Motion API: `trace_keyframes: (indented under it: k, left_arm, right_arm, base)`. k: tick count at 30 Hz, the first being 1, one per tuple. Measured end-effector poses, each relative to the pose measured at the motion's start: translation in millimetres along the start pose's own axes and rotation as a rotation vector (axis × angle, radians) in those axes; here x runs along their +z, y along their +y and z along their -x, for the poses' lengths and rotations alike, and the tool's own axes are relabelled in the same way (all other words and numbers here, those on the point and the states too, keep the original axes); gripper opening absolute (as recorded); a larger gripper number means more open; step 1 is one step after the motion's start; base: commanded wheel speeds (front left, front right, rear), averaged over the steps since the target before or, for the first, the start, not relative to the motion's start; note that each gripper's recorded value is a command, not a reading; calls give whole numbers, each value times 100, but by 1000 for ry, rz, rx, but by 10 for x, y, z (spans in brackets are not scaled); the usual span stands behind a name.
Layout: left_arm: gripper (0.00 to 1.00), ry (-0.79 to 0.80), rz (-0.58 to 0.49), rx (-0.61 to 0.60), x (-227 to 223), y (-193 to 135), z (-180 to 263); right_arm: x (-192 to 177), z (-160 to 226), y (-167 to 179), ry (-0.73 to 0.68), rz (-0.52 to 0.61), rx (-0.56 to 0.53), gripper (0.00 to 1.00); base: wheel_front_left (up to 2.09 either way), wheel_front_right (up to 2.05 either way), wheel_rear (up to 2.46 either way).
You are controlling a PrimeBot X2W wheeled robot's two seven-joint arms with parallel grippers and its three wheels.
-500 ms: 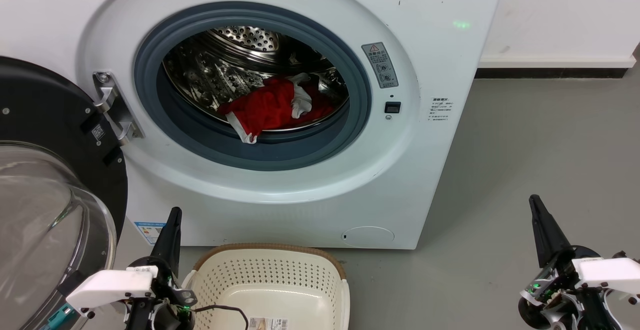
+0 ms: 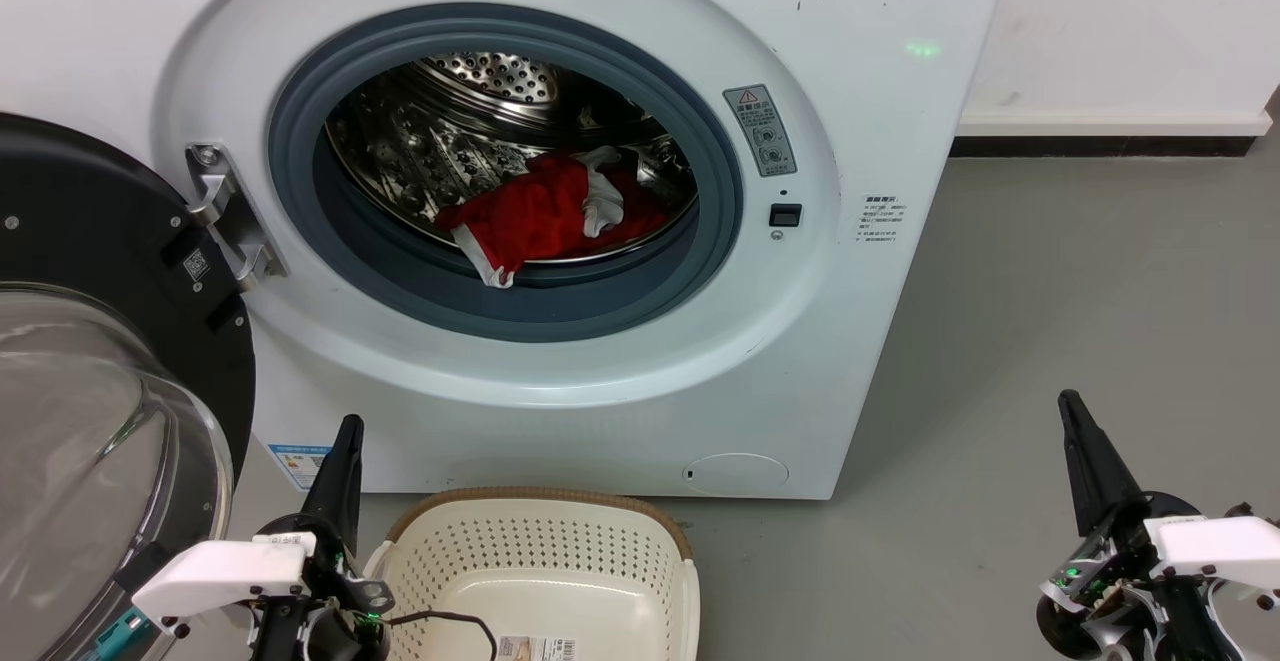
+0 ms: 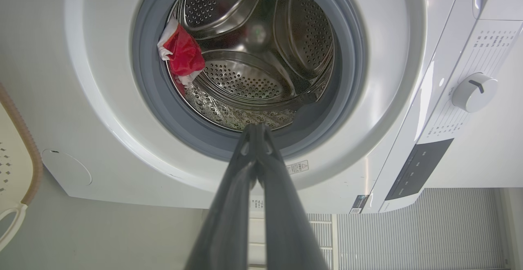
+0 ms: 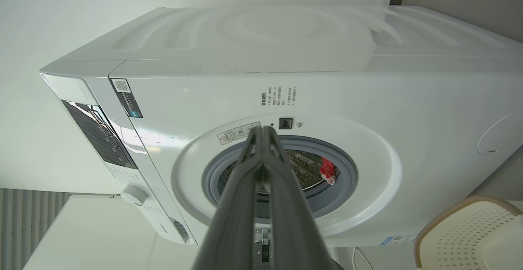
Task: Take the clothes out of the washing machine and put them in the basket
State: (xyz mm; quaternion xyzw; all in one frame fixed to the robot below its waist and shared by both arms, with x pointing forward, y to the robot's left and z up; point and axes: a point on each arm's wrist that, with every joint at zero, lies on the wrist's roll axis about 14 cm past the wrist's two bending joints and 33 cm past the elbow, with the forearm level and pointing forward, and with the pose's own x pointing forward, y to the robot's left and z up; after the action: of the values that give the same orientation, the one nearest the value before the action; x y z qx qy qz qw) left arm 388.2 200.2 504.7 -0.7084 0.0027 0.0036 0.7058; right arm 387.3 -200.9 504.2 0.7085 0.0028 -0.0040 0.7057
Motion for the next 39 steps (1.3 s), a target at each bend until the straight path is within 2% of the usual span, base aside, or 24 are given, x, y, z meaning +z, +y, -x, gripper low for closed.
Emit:
trace_keyframes:
  k: [2, 3, 8, 17, 24, 39]
  left_arm:
    - [0, 0, 0, 0, 0, 0, 0]
    - [100, 0, 1, 5, -1, 16, 5]
    - [100, 3, 2, 68, -31, 226, 95]
    - [100, 8, -84, 31, -116, 94, 30]
    - [100, 18, -238, -19, -183, -77, -34]
    - [100, 19, -571, -77, -279, -235, -52]
  right_arm:
    - [0, 0, -1, 0, 0, 0, 0]
    - [0, 6, -15, 0, -1, -4, 100]
    - [20, 107, -219, -12, -4, -64, 100]
    - [36, 104, -125, -36, 80, -38, 100]
    - [32, 97, -6, -41, 239, -7, 100]
    - [-98, 117, 101, -19, 623, 32, 100]
  base:
    - [0, 0, 0]
    - [0, 0, 0]
    - [0, 0, 0]
    - [0, 0, 0]
    - [0, 0, 0]
    - [0, 0, 0]
